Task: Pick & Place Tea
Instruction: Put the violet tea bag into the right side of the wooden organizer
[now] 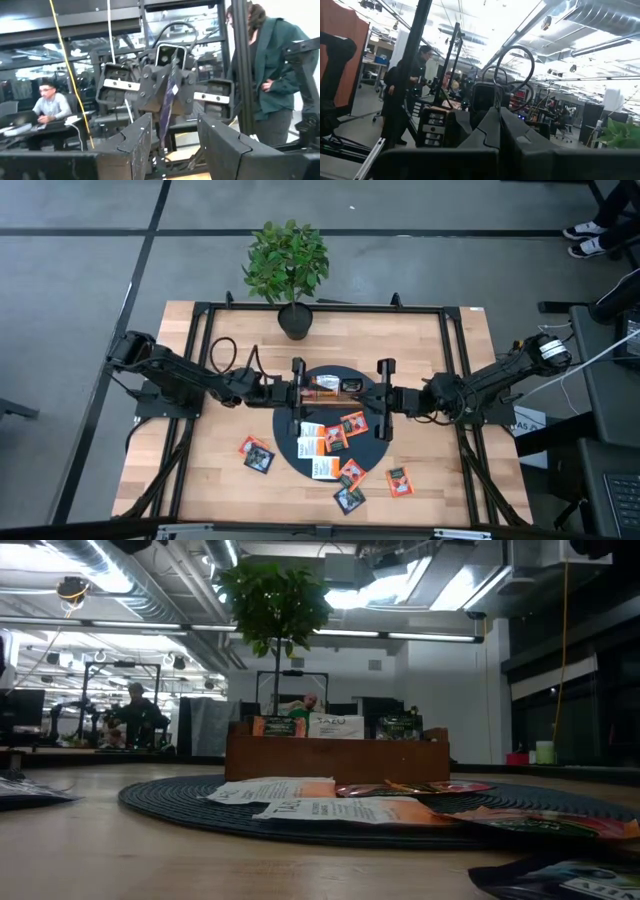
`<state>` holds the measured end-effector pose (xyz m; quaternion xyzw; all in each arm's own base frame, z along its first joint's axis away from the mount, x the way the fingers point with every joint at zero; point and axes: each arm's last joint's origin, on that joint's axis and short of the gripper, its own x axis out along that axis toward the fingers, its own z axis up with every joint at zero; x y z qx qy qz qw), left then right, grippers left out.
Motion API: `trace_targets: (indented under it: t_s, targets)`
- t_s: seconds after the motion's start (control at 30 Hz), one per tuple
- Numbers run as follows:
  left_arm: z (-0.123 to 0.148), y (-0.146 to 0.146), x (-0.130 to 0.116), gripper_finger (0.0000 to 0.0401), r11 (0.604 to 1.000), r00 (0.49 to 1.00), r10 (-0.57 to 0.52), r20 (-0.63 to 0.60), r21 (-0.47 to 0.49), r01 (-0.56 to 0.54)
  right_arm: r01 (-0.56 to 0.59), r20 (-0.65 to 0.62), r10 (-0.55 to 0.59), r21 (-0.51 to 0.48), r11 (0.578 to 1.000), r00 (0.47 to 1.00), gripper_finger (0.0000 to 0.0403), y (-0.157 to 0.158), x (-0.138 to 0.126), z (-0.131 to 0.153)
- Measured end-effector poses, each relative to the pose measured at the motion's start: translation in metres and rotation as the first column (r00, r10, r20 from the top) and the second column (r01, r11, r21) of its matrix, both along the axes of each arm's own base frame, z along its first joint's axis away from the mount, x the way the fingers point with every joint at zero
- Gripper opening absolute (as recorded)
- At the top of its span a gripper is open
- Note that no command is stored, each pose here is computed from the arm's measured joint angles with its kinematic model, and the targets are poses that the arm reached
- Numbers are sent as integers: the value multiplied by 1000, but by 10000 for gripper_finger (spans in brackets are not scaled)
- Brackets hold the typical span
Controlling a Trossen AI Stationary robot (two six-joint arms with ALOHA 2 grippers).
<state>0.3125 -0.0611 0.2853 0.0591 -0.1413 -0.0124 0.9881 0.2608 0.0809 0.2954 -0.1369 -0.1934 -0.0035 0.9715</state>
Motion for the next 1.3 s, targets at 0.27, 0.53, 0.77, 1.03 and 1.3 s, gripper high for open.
trace_targets:
  t_s: [0.27, 0.53, 0.77, 1.03, 1.3]
  targets:
    - [9, 7, 4, 148, 1000, 1000, -11, 25, -21, 11, -29, 21, 30, -12, 999, 999, 0, -6, 2, 2]
    - [8, 12, 6, 147, 1000, 1000, -10, 0, -17, 10, -27, 25, 27, 2, 1000, 999, 0, -12, 4, 1]
    - [8, 14, 6, 140, 1000, 1000, -8, 4, -13, 8, -7, 24, 7, 4, 1000, 1000, 0, -17, 5, 1]
    - [8, 25, 8, 122, 1000, 1000, -2, 4, -29, 3, -34, 26, 33, 28, 999, 999, 0, -24, 7, 1]
    - [8, 30, 8, 87, 1000, 1000, 16, 5, -23, -16, -31, 16, 30, 25, 999, 999, 0, -25, 8, 0]
